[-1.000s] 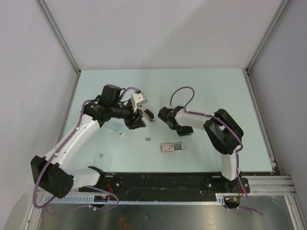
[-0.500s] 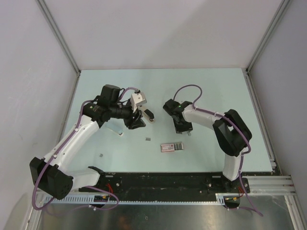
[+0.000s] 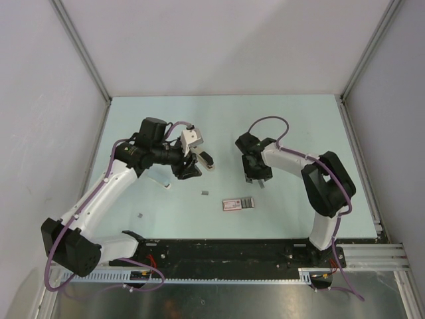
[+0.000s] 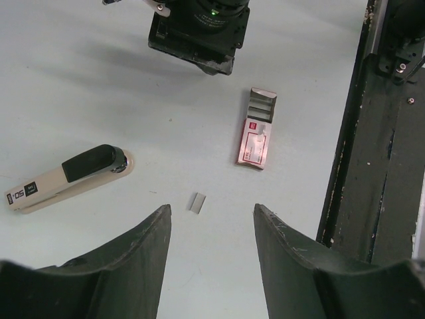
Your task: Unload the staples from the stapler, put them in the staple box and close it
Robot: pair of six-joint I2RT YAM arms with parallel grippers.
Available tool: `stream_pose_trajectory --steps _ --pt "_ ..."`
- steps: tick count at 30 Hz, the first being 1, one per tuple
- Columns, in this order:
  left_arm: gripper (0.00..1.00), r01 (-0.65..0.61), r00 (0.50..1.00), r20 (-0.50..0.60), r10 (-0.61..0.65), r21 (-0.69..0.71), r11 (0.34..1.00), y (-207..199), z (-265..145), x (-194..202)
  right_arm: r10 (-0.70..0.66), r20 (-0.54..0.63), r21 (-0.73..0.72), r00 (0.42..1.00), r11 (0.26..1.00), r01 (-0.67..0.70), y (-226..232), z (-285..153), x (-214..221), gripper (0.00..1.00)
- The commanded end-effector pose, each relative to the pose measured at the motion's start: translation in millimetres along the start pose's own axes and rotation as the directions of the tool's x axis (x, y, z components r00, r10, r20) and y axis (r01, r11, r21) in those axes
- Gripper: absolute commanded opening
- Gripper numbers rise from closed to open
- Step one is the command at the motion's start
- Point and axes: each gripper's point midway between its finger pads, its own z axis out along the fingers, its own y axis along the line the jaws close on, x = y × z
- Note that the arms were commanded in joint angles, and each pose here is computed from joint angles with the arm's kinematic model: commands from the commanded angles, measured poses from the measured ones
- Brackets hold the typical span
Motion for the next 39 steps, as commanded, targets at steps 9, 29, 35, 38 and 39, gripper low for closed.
stream_pose_trajectory --steps 9,29,35,38,39 --pt "0.58 -0.043 0.999 0.025 0.043 -0.002 0.999 -3 -4 -7 0.069 -0.006 -0.091 0.998 0.993 -0.069 -12 7 -4 0.56" --pt "0.58 -0.039 0.999 0.027 0.039 -0.005 0.999 -3 -5 -9 0.079 -0.062 -0.103 0.995 0.991 -0.085 -17 6 20 0.4" --pt "0.58 -0.039 0.999 0.026 0.039 -0.003 0.999 -4 -4 -8 0.089 -0.052 -0.104 0.995 0.99 -0.094 -20 2 20 0.35" --pt "0.58 -0.038 0.999 0.027 0.038 -0.004 0.999 -4 -5 -8 0.096 -0.047 -0.116 0.994 0.988 -0.101 -18 2 18 0.29" --pt "0.58 -0.04 0.999 0.028 0.04 -0.005 0.999 -4 -5 -8 0.099 -0.047 -0.121 0.994 0.987 -0.104 -18 3 17 0.27"
